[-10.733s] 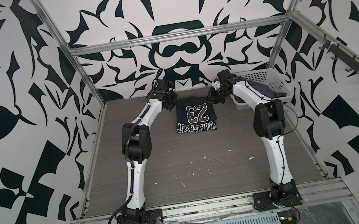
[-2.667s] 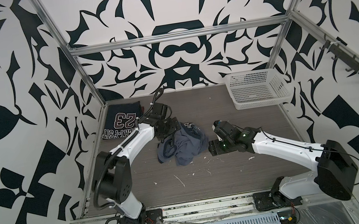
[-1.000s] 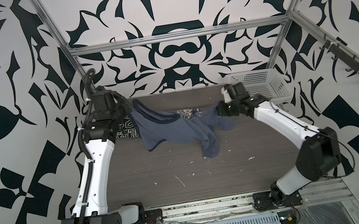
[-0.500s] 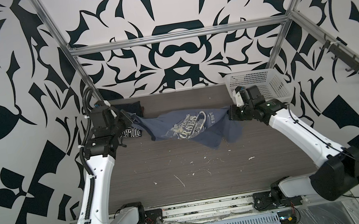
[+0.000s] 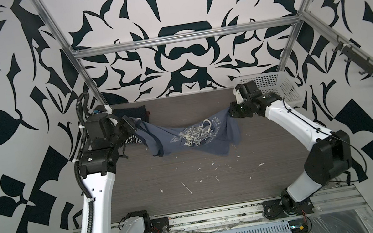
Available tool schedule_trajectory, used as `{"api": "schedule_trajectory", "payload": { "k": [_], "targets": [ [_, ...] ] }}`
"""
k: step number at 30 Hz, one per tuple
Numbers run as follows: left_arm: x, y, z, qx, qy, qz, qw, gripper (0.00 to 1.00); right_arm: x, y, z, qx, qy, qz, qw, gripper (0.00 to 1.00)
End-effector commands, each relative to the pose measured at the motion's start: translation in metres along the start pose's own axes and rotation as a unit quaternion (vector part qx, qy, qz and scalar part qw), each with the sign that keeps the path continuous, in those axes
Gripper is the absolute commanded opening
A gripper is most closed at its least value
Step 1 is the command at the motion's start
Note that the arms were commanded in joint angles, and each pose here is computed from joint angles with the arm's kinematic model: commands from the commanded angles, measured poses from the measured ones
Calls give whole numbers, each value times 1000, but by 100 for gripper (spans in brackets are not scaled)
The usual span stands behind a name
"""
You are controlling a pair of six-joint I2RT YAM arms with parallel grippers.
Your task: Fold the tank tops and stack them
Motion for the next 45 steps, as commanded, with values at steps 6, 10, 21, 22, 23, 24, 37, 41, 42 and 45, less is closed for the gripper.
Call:
{"api": "schedule_trajectory", "payload": {
  "k": [6, 10, 21, 22, 23, 24, 37, 41, 42, 45],
  "targets": [
    [-26, 17, -1, 25, 19, -89, 996, 0, -94, 11, -54, 35, 52, 79, 995, 45],
    [-53, 37, 7, 16, 49, -166, 985, 0, -81, 19, -49, 82, 57, 111, 989, 64],
    [-81, 57, 17, 14, 66, -199, 978, 0, -33, 16, 100, 77, 102, 50, 991, 68],
    [-80, 57, 17, 13, 64, -197, 978, 0, -35, 14, 114, 70, 111, 34, 991, 66],
    [-79, 57, 17, 13, 63, -197, 978, 0, -36, 13, 125, 63, 119, 23, 991, 65],
    [-79, 57, 17, 12, 63, -198, 978, 0, -39, 9, 135, 55, 126, 18, 990, 63],
    [-78, 64, 26, 16, 73, -201, 977, 0, -89, -3, 165, 23, 175, 17, 984, 52],
    [-77, 65, 26, 14, 73, -203, 976, 0, -98, -4, 168, 16, 189, 18, 982, 46],
    [-77, 65, 26, 14, 73, -204, 976, 0, -98, -3, 170, 17, 190, 16, 981, 44],
    [-77, 67, 27, 13, 75, -205, 976, 0, -97, -3, 171, 21, 190, 21, 981, 33]
  ]
}}
Point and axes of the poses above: each gripper's point midway between its finger pads, its own x axis back along the fingers, its own y axis along the line the jaws close on, z = x × y, the point moved 10 cm from there along x, back along the fingers, and after that the axes turned 1 degree about x, right-handed, at the moved point
